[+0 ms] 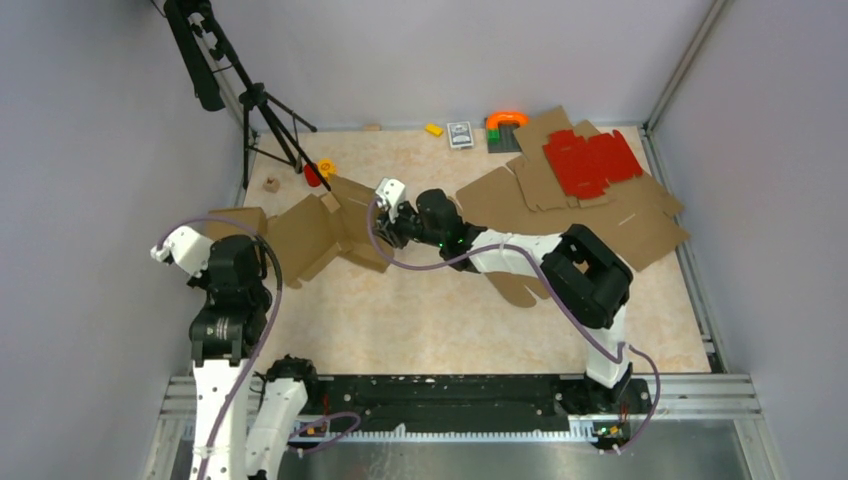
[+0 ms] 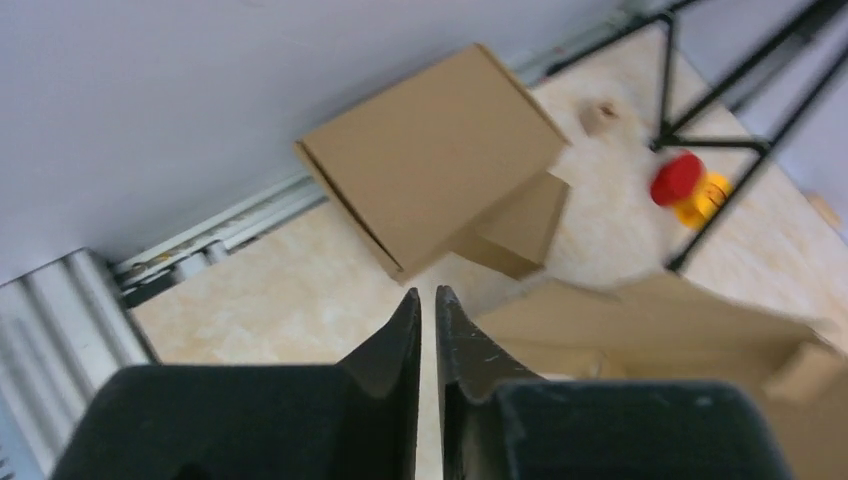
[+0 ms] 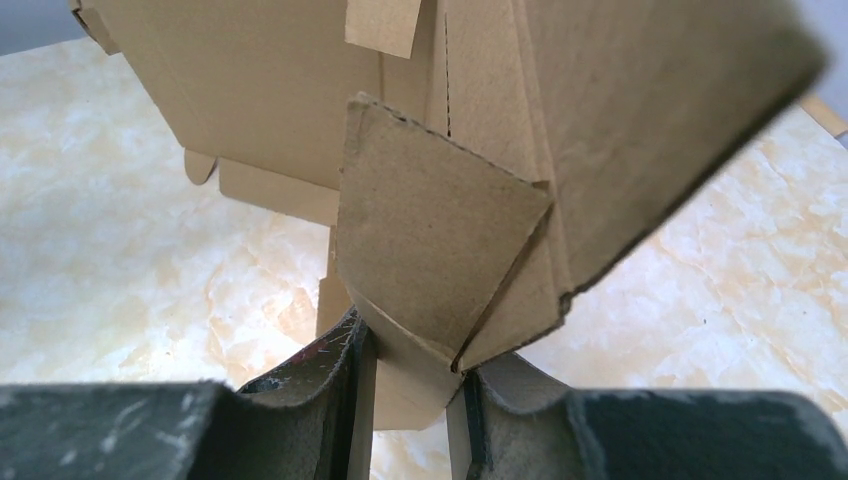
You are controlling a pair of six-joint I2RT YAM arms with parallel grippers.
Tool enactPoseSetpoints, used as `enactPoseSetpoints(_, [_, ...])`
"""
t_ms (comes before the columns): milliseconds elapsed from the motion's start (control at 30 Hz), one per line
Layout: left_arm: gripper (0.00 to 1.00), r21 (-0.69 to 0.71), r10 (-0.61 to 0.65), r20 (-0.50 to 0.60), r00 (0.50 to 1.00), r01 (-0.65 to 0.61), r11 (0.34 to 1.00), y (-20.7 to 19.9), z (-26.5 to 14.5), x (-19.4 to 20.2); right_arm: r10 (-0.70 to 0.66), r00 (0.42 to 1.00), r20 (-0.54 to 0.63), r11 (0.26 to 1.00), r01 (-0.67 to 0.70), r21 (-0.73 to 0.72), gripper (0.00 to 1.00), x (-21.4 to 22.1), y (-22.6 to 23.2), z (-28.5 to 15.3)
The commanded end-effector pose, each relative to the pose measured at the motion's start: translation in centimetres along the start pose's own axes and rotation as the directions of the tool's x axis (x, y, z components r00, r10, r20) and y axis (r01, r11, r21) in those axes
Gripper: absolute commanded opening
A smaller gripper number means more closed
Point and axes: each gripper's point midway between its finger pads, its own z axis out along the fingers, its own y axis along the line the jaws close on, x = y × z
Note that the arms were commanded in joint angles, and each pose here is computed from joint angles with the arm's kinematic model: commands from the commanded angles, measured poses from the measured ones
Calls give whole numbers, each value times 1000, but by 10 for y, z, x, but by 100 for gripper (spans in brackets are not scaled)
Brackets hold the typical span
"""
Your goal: Fold the paper box
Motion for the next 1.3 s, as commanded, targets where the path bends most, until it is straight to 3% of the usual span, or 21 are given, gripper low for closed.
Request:
enactPoseSetpoints(0, [0, 405, 91, -127, 988, -32, 914, -56, -33, 19, 11, 998, -56, 1000, -9, 27, 20, 14, 1, 7])
enactPoseSetpoints(133, [0, 711, 203, -324, 924, 96, 697, -98, -77, 83, -2, 999, -49, 996, 6, 84, 22, 14, -3, 8])
enactPoseSetpoints(167, [0, 718, 220, -370, 903, 128, 684, -98, -81, 99, -3, 999, -51, 995, 8, 98, 21, 15, -4, 9])
enactPoseSetpoints(267, [0, 683, 219, -423, 879, 151, 714, -87, -76, 127, 5, 999, -53, 991, 2, 131, 21, 16, -9, 11])
enactPoseSetpoints(333, [0, 700, 214, -424, 880, 169, 694, -90, -82, 132, 13, 999, -52, 987, -5, 158, 21, 17, -13, 11])
enactPoseSetpoints(500, [0, 672, 227, -470, 853, 179, 718, -93, -74, 154, -9, 999, -40, 985, 16, 173, 21, 10, -18, 17])
enactPoseSetpoints(700, [0, 620, 160, -524, 837, 246, 745, -105, -53, 186, -29, 998, -50, 972, 40, 231, 21, 2, -34, 19])
enactPoseSetpoints(867, [0, 568, 153, -536, 830, 220, 793, -108, -33, 207, 34, 999, -33, 972, -25, 235, 20, 5, -38, 24])
enactPoseSetpoints(1033, [0, 560, 141, -565, 813, 252, 789, -114, -25, 228, 67, 998, 11, 973, -68, 222, 21, 5, -34, 26])
enactPoseSetpoints(1267, [0, 474, 72, -544, 836, 235, 848, -115, 4, 238, 83, 997, 6, 972, -82, 218, 21, 11, -29, 20])
